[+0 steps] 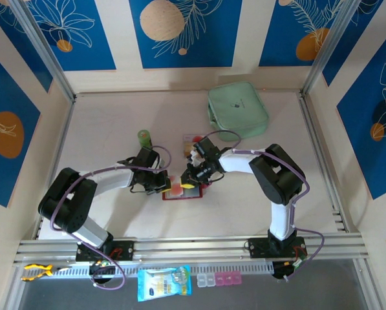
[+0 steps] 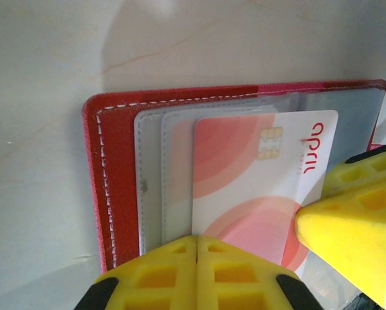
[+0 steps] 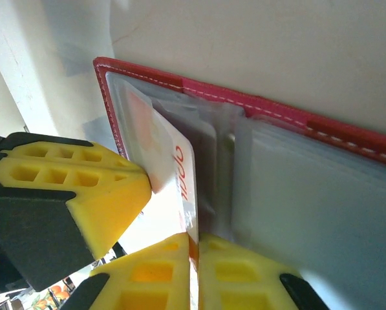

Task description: Take the credit cards out of the card holder

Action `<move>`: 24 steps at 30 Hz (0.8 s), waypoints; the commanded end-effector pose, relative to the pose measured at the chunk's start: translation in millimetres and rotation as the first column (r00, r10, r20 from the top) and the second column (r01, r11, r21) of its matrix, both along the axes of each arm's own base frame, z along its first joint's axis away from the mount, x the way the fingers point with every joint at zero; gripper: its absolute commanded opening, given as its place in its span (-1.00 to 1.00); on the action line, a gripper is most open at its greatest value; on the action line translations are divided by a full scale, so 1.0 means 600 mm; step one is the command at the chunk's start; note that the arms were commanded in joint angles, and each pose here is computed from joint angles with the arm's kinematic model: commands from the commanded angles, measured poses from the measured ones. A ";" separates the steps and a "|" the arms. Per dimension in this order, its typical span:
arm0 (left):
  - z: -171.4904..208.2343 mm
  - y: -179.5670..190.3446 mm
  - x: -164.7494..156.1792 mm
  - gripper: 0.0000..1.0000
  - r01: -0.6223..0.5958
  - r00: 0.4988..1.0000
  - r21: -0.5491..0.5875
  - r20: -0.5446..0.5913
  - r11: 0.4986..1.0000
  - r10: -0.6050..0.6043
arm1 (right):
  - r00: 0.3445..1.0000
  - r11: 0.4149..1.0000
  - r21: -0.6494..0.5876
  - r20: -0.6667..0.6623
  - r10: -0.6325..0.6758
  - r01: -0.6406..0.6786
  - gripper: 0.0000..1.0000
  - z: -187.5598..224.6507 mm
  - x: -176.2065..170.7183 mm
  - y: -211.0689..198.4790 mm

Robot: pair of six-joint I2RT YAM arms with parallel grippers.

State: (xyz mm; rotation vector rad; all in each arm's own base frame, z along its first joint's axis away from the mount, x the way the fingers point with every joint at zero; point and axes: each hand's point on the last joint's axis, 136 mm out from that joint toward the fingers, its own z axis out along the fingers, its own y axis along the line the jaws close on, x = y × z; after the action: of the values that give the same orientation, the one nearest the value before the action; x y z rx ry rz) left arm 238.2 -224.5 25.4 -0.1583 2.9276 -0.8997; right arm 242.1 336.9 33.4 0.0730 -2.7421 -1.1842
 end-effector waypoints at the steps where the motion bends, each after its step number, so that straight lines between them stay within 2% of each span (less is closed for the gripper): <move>1: -0.020 0.014 -0.014 -1.00 0.004 0.999 0.061 -0.039 0.998 -0.002 | 1.000 1.000 0.002 0.013 -0.008 0.008 -0.81 0.013 -0.003 -0.014; 17: -0.013 0.010 -0.011 -1.00 0.007 0.999 0.054 -0.032 0.999 -0.005 | 0.997 0.987 -0.160 0.080 0.014 -0.001 -0.87 0.025 -0.003 -0.080; 24: -0.006 0.000 -0.006 -1.00 0.013 1.000 0.027 -0.027 1.000 -0.012 | 0.995 0.984 -0.175 0.094 0.046 -0.029 -0.88 0.034 -0.006 -0.068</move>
State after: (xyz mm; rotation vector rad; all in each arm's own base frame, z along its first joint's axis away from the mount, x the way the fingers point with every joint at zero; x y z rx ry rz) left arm 238.3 -224.5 25.8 -0.1590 2.9290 -0.8983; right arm 242.6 296.3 48.5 0.1242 -2.8873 -1.0008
